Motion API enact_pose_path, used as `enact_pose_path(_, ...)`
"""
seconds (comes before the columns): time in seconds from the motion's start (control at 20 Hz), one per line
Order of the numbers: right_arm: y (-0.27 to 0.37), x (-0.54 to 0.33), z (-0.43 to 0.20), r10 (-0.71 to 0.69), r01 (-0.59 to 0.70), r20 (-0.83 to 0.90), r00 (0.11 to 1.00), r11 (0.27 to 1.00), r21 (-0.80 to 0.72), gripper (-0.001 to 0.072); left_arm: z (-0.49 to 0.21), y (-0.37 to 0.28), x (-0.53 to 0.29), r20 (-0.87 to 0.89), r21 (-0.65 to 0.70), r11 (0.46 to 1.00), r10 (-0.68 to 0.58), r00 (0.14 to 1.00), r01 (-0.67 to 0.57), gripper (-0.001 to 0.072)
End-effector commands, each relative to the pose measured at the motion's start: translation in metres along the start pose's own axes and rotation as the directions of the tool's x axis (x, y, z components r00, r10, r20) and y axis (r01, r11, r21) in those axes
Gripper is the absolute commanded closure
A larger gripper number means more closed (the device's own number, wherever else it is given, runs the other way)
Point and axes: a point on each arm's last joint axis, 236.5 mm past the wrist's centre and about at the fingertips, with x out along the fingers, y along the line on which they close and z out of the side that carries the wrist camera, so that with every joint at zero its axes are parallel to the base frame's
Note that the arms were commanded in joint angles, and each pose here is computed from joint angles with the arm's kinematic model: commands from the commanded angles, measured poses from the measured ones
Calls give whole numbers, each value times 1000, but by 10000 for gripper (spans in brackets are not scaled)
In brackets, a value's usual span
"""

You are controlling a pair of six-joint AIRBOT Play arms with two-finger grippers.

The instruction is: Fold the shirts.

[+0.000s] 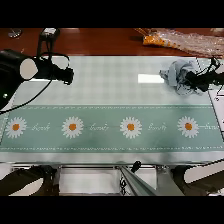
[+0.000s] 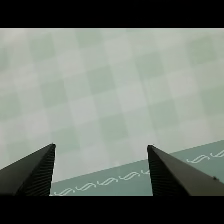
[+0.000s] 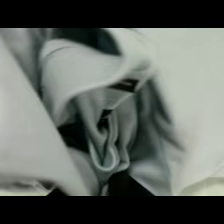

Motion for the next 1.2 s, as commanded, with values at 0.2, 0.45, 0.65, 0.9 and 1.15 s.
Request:
enact_pose_path(0.2, 153, -245, 91, 426, -290, 430, 796, 892, -348, 685, 57, 10, -64, 116, -26, 1000, 10, 993, -7, 4)
enact_pose_path(0.45, 235, -472, 38, 679, -357, 553, 483, 729, -583, 685, 120, 21, -188, 317, -69, 998, 11, 948, 12, 3)
enact_pose_path(0.65, 266, -572, -53, 811, -395, 480, 335, 584, -709, 685, 136, 20, -285, 490, -68, 996, -10, 872, 49, 3)
enact_pose_path(0.9, 269, -563, -141, 834, -471, 268, 482, 505, -723, 685, 110, 10, -335, 547, -38, 994, -66, 835, 104, 4)
enact_pose_path(1.15, 233, -493, -155, 694, -450, 163, 702, 608, -654, 685, 90, 4, -317, 456, -42, 992, -85, 886, 117, 4)
